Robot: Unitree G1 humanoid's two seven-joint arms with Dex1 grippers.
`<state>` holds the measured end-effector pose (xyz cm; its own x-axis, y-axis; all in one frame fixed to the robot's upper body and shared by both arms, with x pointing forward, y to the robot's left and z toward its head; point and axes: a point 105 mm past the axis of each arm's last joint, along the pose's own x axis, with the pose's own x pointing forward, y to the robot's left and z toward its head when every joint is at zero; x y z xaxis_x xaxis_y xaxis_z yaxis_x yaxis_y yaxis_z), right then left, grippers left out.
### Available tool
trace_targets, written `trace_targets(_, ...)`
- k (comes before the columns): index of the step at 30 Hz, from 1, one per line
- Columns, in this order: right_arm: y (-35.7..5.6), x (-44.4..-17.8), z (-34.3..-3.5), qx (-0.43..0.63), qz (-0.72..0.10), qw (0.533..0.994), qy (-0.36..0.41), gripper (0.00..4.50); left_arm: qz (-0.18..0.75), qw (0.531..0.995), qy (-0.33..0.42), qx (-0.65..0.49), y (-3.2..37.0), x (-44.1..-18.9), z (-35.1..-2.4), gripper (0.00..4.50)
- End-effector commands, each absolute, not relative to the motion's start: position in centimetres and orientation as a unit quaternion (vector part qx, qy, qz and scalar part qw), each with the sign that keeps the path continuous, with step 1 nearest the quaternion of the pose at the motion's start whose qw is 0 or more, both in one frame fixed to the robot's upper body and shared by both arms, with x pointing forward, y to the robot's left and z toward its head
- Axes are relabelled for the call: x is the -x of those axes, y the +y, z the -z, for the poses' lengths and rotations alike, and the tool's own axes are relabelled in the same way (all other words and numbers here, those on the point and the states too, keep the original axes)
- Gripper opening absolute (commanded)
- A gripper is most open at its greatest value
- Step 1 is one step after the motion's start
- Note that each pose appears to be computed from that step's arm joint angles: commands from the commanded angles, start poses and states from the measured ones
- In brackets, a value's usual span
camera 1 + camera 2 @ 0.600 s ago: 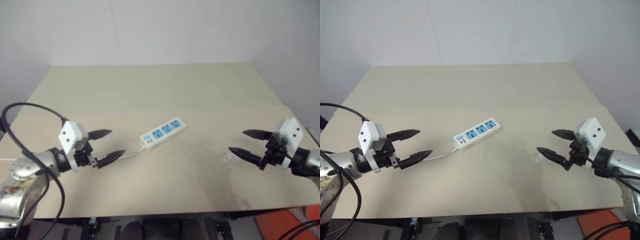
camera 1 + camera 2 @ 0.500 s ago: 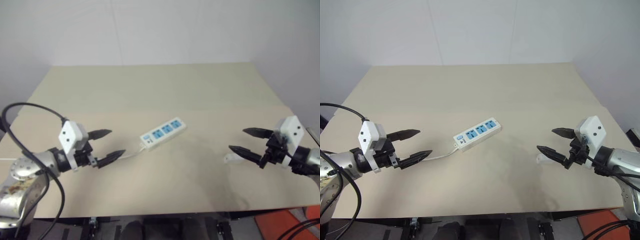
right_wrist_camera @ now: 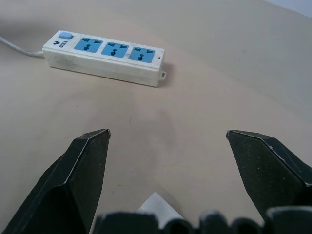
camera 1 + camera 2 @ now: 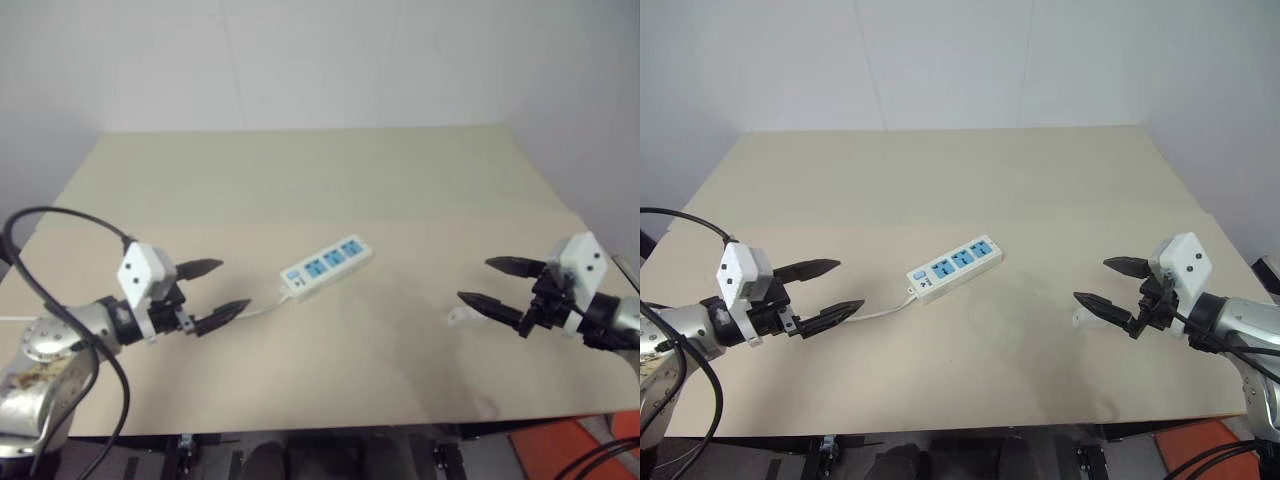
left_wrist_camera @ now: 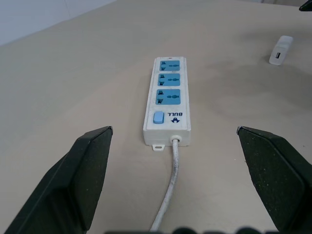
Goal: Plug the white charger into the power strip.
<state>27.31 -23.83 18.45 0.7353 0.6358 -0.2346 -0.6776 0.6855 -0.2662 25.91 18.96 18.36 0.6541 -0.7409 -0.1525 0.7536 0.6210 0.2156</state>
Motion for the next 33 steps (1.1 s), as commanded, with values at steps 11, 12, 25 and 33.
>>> trace_targets(11, -22.8, -27.2, -20.5, 0.189, -0.369, 0.910, 0.020, 4.50, 0.458, 0.883, -0.010, -0.103, 14.5, -31.5, -16.8, 4.47)
trace_targets(12, -22.7, -27.2, -20.6, 0.190, -0.369, 0.910, 0.018, 4.50, 0.459, 0.883, -0.009, -0.096, 14.2, -32.0, -16.4, 4.47)
trace_targets(25, -22.5, -26.8, -21.9, 0.199, -0.365, 0.909, -0.006, 4.50, 0.461, 0.881, -0.012, -0.110, 11.0, -36.5, -10.0, 4.47)
trace_targets(33, -22.4, -26.5, -22.4, 0.204, -0.361, 0.910, -0.014, 4.50, 0.467, 0.876, 0.016, -0.117, 9.3, -37.6, -7.5, 4.47)
